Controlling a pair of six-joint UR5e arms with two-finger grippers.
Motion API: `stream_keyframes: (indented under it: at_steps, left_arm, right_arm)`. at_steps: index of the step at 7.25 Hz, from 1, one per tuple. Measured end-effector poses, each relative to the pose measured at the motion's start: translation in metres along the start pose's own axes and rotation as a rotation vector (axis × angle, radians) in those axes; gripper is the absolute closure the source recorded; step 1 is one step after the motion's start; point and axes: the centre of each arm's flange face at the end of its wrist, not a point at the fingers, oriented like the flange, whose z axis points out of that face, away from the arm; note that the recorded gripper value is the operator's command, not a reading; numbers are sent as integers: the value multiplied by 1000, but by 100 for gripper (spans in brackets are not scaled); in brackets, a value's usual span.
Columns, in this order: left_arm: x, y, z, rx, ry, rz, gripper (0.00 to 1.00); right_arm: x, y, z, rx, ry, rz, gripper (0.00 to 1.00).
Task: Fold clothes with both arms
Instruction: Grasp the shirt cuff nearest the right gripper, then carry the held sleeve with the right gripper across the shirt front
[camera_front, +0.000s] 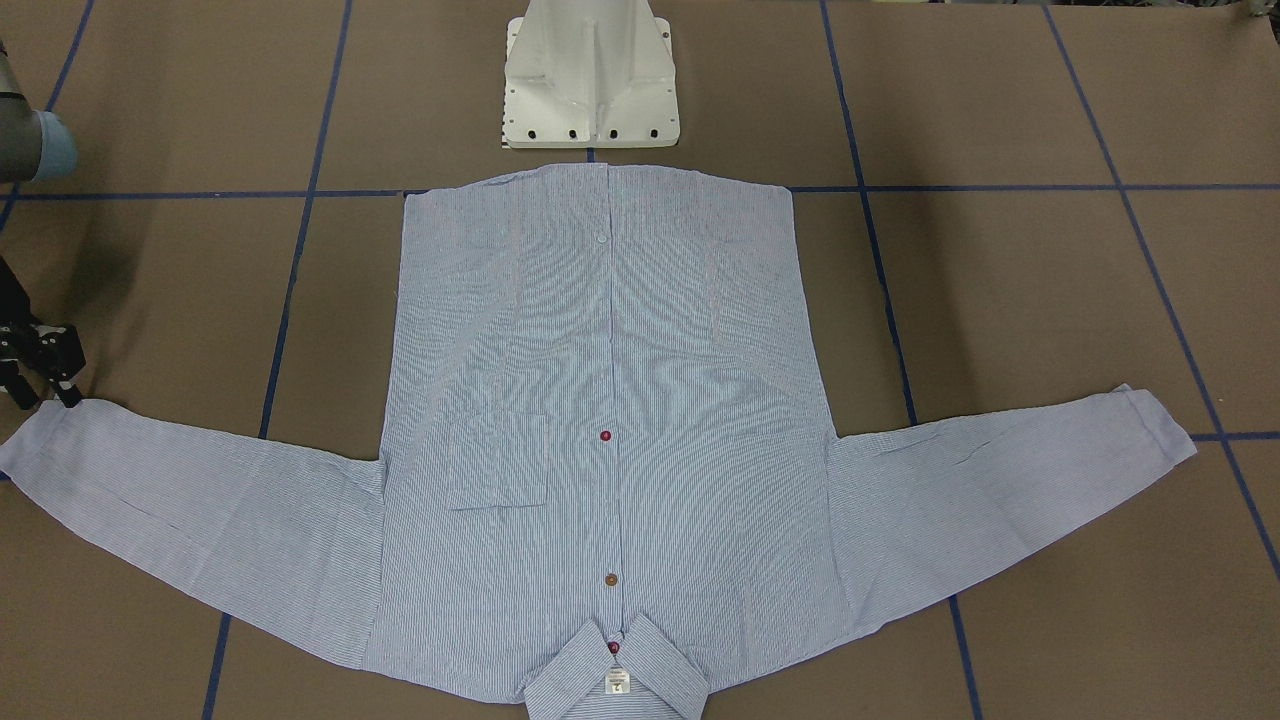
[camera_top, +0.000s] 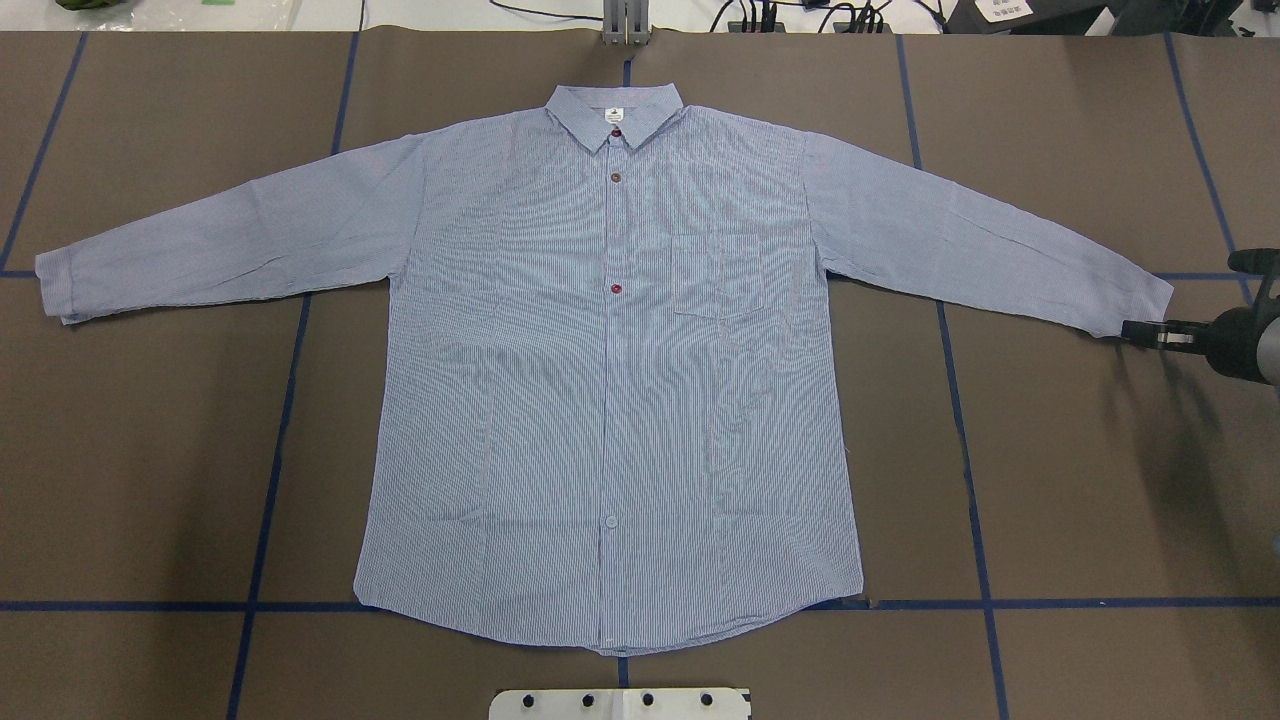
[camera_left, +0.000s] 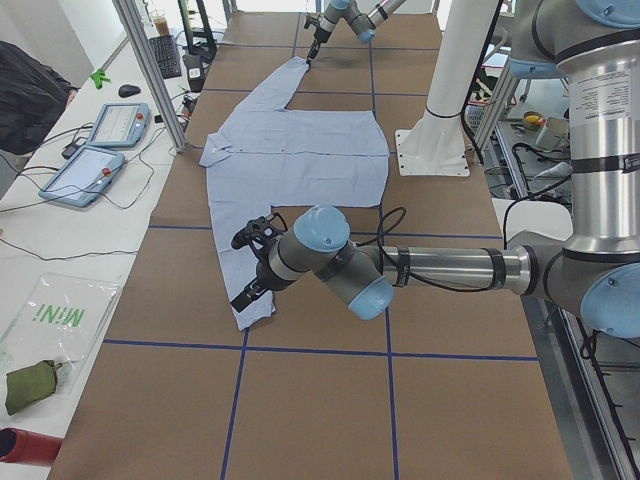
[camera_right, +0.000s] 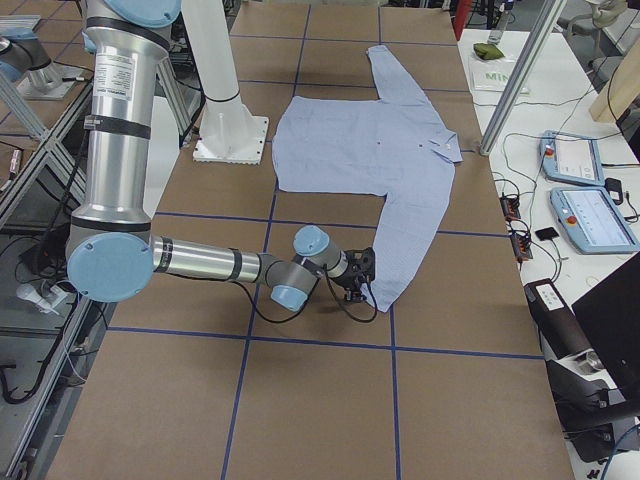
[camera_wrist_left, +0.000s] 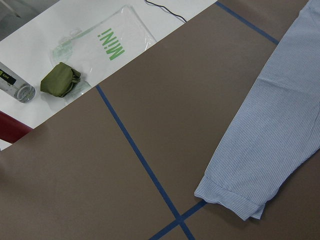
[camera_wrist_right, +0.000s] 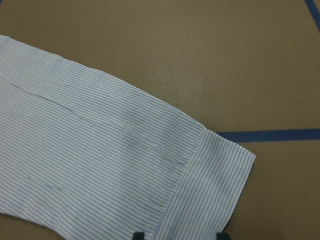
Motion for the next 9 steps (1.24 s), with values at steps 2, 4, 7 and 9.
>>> stream_keyframes:
  at_steps: [2, 4, 7, 9]
  left_arm:
    - [0, 0, 0, 1, 1, 1, 0]
    - [0, -1, 0, 1, 1, 1, 0]
    - [1, -1, -1, 2, 1, 2, 0]
    - [1, -1, -1, 2, 0, 2, 0]
  right_arm:
    - [4, 1, 3, 4, 13, 1, 100]
    - [1, -1, 1, 8, 7, -1, 100]
    - [-43, -26, -18, 35, -40, -8, 100]
    - [-128, -74, -42, 82, -113, -22, 100]
